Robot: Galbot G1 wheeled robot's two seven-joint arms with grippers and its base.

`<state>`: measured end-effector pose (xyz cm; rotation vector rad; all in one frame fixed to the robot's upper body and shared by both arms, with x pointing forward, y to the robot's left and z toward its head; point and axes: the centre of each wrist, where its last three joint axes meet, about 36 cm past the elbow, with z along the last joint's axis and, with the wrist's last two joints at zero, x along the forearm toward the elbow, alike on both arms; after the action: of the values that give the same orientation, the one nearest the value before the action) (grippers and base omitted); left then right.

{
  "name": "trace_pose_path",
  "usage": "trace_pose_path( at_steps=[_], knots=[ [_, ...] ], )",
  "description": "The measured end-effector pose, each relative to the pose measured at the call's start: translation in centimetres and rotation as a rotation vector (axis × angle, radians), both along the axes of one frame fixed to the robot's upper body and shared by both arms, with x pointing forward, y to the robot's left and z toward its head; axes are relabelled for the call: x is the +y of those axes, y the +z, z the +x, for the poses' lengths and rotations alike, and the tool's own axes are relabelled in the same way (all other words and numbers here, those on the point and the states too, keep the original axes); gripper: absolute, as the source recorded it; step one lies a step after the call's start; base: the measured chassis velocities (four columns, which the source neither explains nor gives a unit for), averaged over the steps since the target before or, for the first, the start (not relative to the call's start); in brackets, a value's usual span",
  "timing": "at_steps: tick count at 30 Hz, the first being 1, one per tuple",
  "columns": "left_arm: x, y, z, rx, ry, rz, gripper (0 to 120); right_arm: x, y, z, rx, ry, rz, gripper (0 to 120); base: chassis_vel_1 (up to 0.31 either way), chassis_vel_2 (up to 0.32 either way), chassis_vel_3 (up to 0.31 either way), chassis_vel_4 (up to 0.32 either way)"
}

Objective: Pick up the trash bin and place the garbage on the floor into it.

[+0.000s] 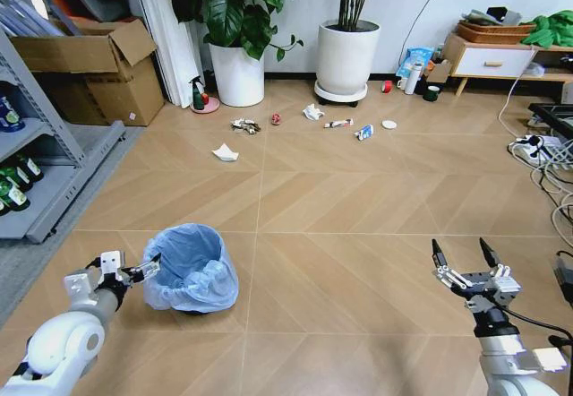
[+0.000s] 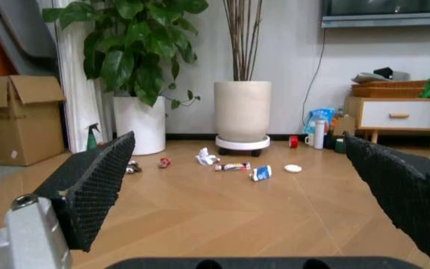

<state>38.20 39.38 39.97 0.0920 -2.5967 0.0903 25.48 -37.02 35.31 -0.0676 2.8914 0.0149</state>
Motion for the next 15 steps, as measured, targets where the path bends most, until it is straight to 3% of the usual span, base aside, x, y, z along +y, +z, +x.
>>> trace_pose_path(
  at_steps=[9, 15],
  knots=[
    [0.9, -1.7, 2.8, 0.033, 0.011, 0.004, 89, 0.0, -0.2, -0.1, 0.010, -0.005, 0.001, 100, 0.000, 0.000, 0.000, 0.000],
    [1.2, -2.1, 3.6, 0.040, 0.016, 0.006, 75, 0.0, -0.2, -0.2, 0.012, -0.006, -0.001, 100, 0.000, 0.000, 0.000, 0.000]
  ],
)
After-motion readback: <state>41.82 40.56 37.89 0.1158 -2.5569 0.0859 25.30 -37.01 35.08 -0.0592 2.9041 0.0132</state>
